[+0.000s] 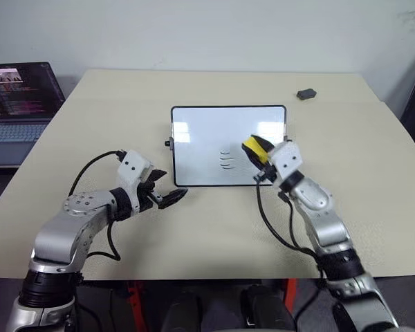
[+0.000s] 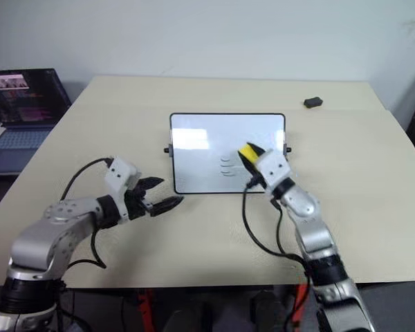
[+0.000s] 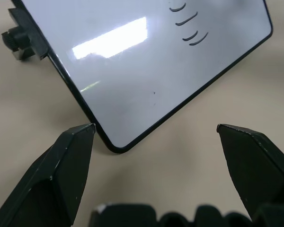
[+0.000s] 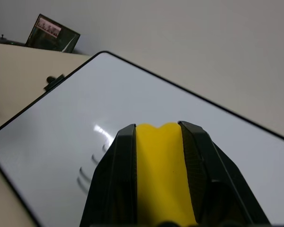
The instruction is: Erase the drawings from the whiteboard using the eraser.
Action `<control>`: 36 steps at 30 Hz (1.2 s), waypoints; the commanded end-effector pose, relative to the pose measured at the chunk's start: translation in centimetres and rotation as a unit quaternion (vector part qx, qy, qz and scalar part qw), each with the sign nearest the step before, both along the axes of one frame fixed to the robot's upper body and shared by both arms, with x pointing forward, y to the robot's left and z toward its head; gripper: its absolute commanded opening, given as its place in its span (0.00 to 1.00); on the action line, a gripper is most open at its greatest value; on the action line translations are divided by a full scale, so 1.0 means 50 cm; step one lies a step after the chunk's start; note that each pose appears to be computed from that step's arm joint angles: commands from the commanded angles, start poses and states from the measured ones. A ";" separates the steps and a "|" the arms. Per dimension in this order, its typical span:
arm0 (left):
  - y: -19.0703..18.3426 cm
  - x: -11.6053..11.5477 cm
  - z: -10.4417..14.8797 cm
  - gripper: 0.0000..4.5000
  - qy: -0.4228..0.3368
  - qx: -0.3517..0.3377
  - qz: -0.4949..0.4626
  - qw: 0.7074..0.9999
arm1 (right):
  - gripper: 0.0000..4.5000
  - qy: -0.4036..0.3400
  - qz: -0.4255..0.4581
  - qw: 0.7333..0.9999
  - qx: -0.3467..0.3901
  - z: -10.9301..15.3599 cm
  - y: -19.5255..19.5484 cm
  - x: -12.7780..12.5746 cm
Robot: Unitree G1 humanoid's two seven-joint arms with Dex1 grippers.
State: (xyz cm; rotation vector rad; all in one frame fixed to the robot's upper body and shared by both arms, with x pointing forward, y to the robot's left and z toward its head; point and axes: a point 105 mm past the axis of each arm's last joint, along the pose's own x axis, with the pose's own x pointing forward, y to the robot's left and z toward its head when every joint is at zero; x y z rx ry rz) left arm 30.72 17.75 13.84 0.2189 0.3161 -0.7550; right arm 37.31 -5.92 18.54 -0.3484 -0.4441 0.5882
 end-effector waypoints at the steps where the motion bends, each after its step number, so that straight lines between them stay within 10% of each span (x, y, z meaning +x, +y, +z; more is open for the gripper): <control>1: -0.020 -0.012 0.032 1.00 -0.018 0.004 -0.043 0.999 | 0.22 -0.042 -0.017 0.999 -0.007 0.023 0.019 0.049; 8: -0.027 -0.015 0.047 1.00 -0.026 0.015 -0.064 0.998 | 0.22 0.015 -0.029 0.999 -0.023 -0.068 0.050 0.090; 20: -0.019 -0.009 0.054 1.00 -0.032 0.018 -0.057 0.998 | 0.22 0.100 0.060 0.985 -0.127 -0.270 0.083 -0.005; 26: 0.007 0.010 0.040 1.00 -0.025 0.025 -0.020 0.999 | 0.22 0.031 0.075 0.989 -0.124 -0.213 0.097 -0.007; 36: 0.030 0.014 0.026 1.00 -0.015 0.036 0.009 0.999 | 0.22 -0.147 0.109 0.983 -0.021 0.061 0.098 -0.021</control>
